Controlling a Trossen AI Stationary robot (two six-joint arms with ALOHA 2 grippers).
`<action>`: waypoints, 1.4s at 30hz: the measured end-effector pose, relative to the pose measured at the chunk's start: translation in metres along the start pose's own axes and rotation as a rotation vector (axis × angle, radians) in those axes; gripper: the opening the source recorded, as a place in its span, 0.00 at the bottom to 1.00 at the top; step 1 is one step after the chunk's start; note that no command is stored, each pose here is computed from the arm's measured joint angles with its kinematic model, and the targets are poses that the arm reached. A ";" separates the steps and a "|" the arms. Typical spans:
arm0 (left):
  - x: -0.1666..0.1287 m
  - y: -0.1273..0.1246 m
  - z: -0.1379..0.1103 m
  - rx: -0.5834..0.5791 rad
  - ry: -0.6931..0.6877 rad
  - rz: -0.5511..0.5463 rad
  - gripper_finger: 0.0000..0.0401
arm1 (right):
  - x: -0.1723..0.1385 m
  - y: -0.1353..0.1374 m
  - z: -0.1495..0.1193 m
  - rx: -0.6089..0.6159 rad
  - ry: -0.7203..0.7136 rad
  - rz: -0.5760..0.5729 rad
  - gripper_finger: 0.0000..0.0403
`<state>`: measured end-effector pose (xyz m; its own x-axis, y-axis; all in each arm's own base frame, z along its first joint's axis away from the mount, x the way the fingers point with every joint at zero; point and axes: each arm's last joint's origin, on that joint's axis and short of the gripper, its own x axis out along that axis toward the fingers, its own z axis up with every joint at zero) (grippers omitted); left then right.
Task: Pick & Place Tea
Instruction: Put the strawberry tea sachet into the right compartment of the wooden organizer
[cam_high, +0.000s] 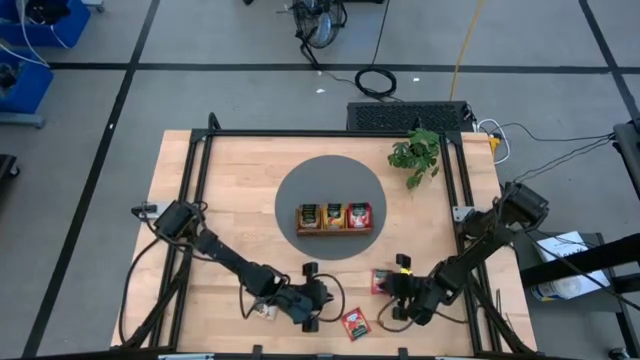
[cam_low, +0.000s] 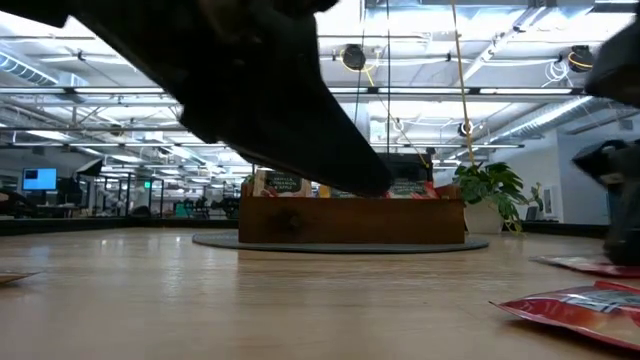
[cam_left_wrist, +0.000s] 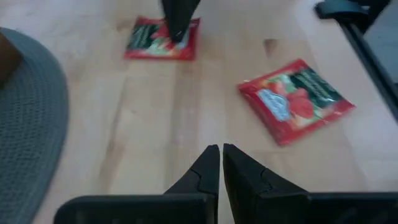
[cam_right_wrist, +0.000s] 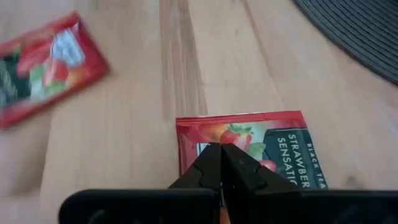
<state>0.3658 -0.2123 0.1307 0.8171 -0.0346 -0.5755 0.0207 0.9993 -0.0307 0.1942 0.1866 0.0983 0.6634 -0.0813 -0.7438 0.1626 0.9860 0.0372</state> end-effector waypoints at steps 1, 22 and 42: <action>-0.001 -0.002 -0.001 0.004 0.000 -0.005 0.06 | 0.007 -0.001 0.000 0.013 0.006 -0.003 0.00; -0.003 -0.005 -0.006 -0.043 0.010 0.055 0.06 | 0.084 -0.002 0.059 -0.008 -0.203 0.105 0.00; 0.020 0.001 -0.021 -0.048 -0.021 0.112 0.06 | 0.086 0.002 0.064 -0.010 -0.237 0.078 0.00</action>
<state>0.3700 -0.2123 0.1021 0.8247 0.0778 -0.5602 -0.0983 0.9951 -0.0065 0.2983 0.1727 0.0775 0.8268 -0.0359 -0.5613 0.0980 0.9919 0.0808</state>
